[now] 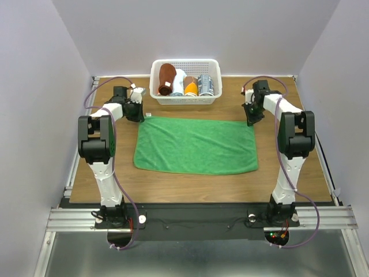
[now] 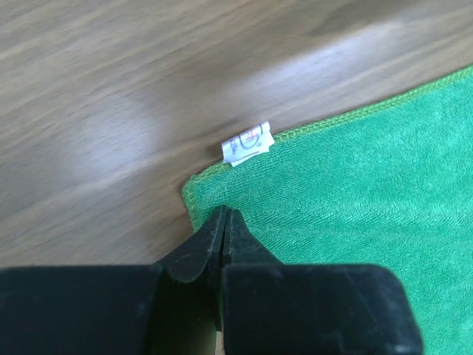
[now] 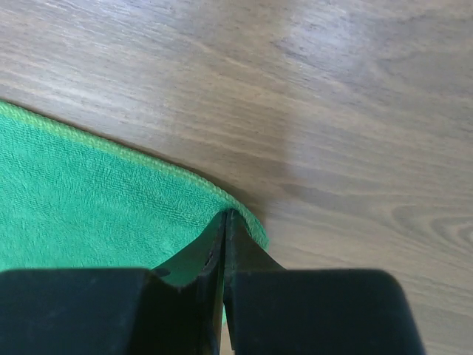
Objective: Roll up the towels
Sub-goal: Flatten the towel
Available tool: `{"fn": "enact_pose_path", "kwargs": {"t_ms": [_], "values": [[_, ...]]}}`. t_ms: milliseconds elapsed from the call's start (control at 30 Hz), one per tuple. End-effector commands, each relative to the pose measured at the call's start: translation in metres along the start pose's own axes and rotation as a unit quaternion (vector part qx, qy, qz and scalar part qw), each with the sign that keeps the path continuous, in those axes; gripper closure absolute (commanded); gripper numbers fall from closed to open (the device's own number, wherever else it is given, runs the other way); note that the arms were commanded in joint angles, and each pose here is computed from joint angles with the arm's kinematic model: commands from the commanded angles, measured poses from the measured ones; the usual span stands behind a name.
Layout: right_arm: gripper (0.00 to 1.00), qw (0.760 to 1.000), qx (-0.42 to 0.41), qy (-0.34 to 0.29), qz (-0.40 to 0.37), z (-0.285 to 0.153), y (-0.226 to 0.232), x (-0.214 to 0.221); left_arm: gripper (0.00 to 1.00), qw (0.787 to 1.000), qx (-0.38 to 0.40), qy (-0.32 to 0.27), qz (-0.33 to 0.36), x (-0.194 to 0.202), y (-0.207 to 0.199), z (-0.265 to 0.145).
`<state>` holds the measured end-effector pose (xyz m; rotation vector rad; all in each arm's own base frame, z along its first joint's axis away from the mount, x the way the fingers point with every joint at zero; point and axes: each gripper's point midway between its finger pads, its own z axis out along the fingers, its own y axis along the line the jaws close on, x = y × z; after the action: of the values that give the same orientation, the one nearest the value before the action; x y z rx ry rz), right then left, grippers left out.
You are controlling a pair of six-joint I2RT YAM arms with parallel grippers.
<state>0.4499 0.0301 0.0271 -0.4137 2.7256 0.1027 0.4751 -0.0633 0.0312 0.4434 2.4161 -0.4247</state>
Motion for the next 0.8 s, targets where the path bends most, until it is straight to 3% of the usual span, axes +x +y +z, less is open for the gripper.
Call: {"fn": "enact_pose_path", "kwargs": {"t_ms": [0, 200, 300, 467, 567, 633, 767], "values": [[0.97, 0.999, 0.039, 0.008, -0.006, 0.024, -0.021, -0.003, 0.93, 0.999, -0.03, -0.008, -0.031, -0.007, 0.027, -0.005], [0.97, 0.997, 0.068, -0.028, 0.003, 0.026, -0.037, -0.038, 0.96, 0.998, -0.053, -0.005, -0.037, -0.009, 0.048, -0.002], [0.94, 0.998, 0.012, -0.061, 0.006, 0.018, -0.017, -0.058, 0.92, 0.999, -0.019, -0.026, -0.017, -0.028, 0.039, -0.003], [0.66, 0.992, -0.051, -0.116, -0.008, -0.053, 0.013, -0.078, 0.77, 0.998, 0.005, -0.057, 0.032, -0.06, 0.022, -0.037], [0.66, 0.991, -0.041, -0.116, -0.043, -0.098, 0.018, -0.052, 0.68, 0.995, 0.001, -0.072, 0.074, -0.064, 0.006, -0.073], [0.65, 0.994, -0.043, -0.083, -0.058, -0.114, 0.023, -0.023, 0.64, 0.992, 0.01, -0.078, 0.1, -0.062, -0.01, -0.097], [0.61, 0.991, -0.092, 0.032, -0.093, -0.127, 0.045, 0.071, 0.58, 0.986, 0.035, -0.053, 0.156, -0.033, -0.043, -0.122]]}}
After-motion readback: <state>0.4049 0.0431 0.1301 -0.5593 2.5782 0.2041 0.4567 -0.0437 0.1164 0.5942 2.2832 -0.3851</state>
